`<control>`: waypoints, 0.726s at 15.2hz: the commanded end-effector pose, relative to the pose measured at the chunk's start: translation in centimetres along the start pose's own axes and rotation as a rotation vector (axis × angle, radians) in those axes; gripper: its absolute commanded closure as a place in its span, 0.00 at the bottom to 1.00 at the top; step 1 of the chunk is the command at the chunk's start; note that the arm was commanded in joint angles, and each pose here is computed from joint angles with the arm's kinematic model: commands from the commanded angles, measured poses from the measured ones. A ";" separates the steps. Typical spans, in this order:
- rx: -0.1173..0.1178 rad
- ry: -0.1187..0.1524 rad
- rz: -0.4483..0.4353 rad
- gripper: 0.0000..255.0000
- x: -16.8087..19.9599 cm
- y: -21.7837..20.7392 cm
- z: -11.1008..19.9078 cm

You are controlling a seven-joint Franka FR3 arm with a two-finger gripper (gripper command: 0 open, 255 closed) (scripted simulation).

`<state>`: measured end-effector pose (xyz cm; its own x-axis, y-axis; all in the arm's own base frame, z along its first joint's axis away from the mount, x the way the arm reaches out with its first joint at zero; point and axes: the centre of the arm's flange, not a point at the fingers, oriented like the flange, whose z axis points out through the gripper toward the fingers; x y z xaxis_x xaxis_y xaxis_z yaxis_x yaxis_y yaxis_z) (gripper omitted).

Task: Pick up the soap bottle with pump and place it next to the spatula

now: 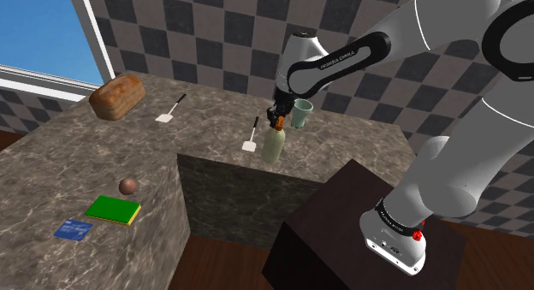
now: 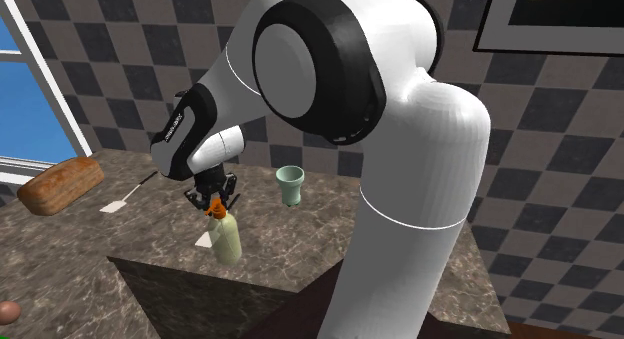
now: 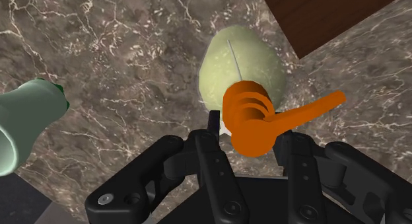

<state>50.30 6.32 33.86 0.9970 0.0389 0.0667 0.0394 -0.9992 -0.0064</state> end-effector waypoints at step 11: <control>0.000 0.001 0.000 0.00 0.0 0.0 -5.0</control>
<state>50.23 6.15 37.57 0.9969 0.0388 0.0691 0.0393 -0.9992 -0.0069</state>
